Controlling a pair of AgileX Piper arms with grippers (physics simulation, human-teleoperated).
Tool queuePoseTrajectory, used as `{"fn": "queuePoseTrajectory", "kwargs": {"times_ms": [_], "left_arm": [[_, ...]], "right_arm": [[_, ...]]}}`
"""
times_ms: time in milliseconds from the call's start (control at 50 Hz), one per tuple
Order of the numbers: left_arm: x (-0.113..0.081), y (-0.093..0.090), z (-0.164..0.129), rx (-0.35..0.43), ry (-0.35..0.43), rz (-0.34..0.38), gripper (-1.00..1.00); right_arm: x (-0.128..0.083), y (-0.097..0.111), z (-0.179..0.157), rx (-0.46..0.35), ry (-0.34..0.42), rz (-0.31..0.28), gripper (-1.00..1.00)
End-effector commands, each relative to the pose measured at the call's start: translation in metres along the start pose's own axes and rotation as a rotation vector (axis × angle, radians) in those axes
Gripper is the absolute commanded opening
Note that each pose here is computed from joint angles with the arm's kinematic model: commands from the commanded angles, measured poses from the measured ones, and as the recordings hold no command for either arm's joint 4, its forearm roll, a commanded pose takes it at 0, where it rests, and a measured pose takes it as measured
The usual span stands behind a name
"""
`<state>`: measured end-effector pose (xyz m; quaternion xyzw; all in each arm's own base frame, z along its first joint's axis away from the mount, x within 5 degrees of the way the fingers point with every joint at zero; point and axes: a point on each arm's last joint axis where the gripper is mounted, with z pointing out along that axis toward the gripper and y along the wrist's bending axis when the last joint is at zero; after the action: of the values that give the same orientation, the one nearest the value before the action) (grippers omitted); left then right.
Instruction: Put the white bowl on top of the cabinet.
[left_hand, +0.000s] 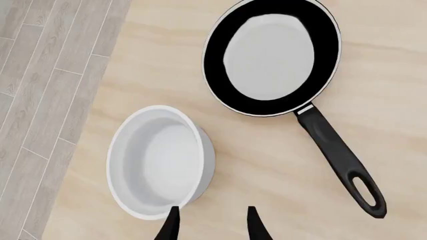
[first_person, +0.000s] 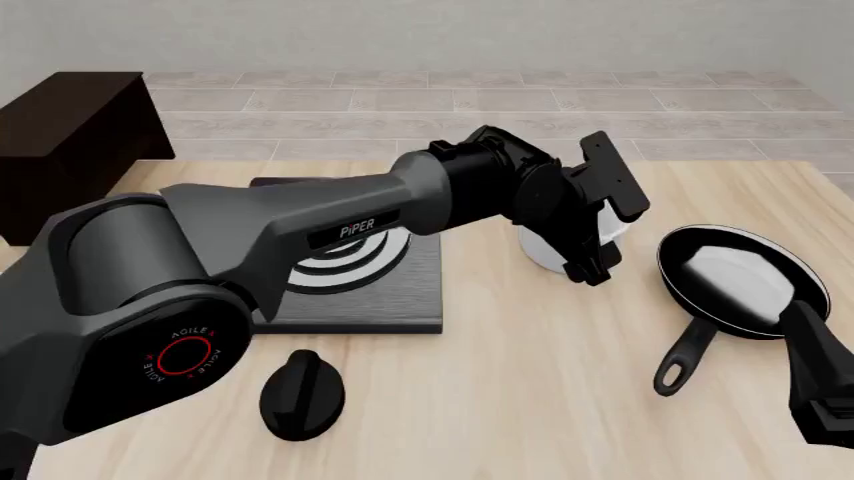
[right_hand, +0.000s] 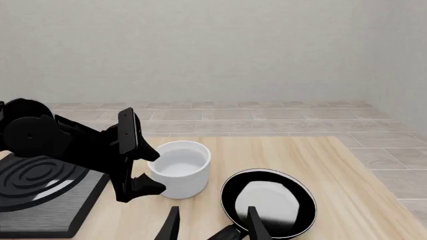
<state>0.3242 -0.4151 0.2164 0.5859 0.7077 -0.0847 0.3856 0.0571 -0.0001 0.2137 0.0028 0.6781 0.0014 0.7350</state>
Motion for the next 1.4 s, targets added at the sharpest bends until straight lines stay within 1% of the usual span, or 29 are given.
{"fn": "queuePoseTrajectory", "kwargs": {"times_ms": [20, 120, 200, 340, 380, 400, 460, 480, 560, 660, 720, 820, 860, 920, 980, 1100, 1160, 1200, 1220, 1260, 1280, 1320, 1400], "left_arm": [[0.000, 0.006, 0.007, -0.003, 0.009, 0.009, 1.00], [0.002, 0.008, 0.011, -0.002, 0.019, 0.022, 1.00], [0.006, 0.017, 0.015, -0.011, 0.031, 0.038, 1.00], [0.011, 0.023, 0.022, -0.019, 0.035, 0.046, 1.00], [0.011, 0.022, 0.023, -0.019, 0.033, 0.049, 1.00], [0.010, 0.018, 0.024, -0.014, 0.031, 0.048, 1.00], [0.010, 0.013, 0.027, -0.005, 0.035, 0.033, 1.00], [0.012, 0.010, 0.030, 0.003, 0.043, 0.046, 1.00], [0.010, 0.015, 0.034, -0.005, 0.040, 0.049, 1.00], [0.013, 0.012, 0.045, 0.007, 0.054, 0.069, 1.00], [0.014, 0.014, 0.052, 0.006, 0.058, 0.062, 1.00], [0.011, 0.009, 0.058, 0.016, 0.062, 0.048, 1.00], [0.012, 0.007, 0.061, 0.023, 0.071, 0.057, 1.00], [0.014, 0.012, 0.064, 0.017, 0.074, 0.060, 1.00], [0.016, 0.015, 0.068, 0.019, 0.083, 0.078, 1.00], [0.014, 0.022, 0.071, 0.013, 0.085, 0.073, 1.00], [0.023, 0.029, 0.081, 0.016, 0.113, 0.064, 1.00], [0.025, 0.031, 0.083, 0.017, 0.120, 0.058, 1.00], [0.031, 0.035, 0.088, 0.016, 0.133, 0.055, 1.00], [0.032, 0.034, 0.090, 0.020, 0.139, 0.048, 1.00], [0.031, 0.031, 0.091, 0.023, 0.139, 0.028, 1.00], [0.024, 0.020, 0.091, 0.034, 0.133, 0.001, 1.00], [0.024, 0.014, 0.095, 0.044, 0.137, 0.017, 1.00]], "right_arm": [[0.000, 0.000, 0.000, 0.000, 0.000, 0.000, 1.00], [0.000, 0.000, 0.000, 0.000, 0.000, 0.000, 1.00], [0.000, 0.000, 0.000, 0.000, 0.000, 0.000, 1.00], [0.000, 0.000, 0.000, 0.000, 0.000, 0.000, 1.00], [0.000, 0.000, 0.000, 0.000, 0.000, 0.000, 1.00], [0.000, 0.000, 0.000, 0.000, 0.000, 0.000, 1.00], [0.000, 0.000, 0.000, 0.000, 0.000, 0.000, 1.00], [0.000, 0.000, 0.000, 0.000, 0.000, 0.000, 1.00], [0.000, 0.000, 0.000, 0.000, 0.000, 0.000, 1.00], [0.000, 0.000, 0.000, 0.000, 0.000, 0.000, 1.00], [0.000, 0.000, 0.000, 0.000, 0.000, 0.000, 1.00], [0.000, 0.000, 0.000, 0.000, 0.000, 0.000, 1.00], [0.000, 0.000, 0.000, 0.000, 0.000, 0.000, 1.00], [0.000, 0.000, 0.001, 0.000, 0.000, 0.000, 1.00], [0.000, 0.000, 0.000, 0.000, 0.000, 0.000, 1.00], [0.000, 0.000, 0.001, 0.000, 0.000, 0.000, 1.00], [0.000, 0.000, 0.000, 0.000, 0.000, 0.000, 1.00], [0.000, 0.000, 0.000, 0.000, 0.000, 0.000, 1.00], [0.000, 0.000, 0.000, 0.000, 0.000, 0.000, 1.00], [0.000, 0.000, 0.000, 0.000, 0.000, 0.000, 1.00], [0.000, 0.000, 0.000, 0.000, 0.000, 0.000, 1.00], [0.000, 0.000, 0.001, 0.000, 0.000, 0.000, 1.00], [0.000, 0.000, 0.000, 0.000, 0.000, -0.001, 1.00]]}}
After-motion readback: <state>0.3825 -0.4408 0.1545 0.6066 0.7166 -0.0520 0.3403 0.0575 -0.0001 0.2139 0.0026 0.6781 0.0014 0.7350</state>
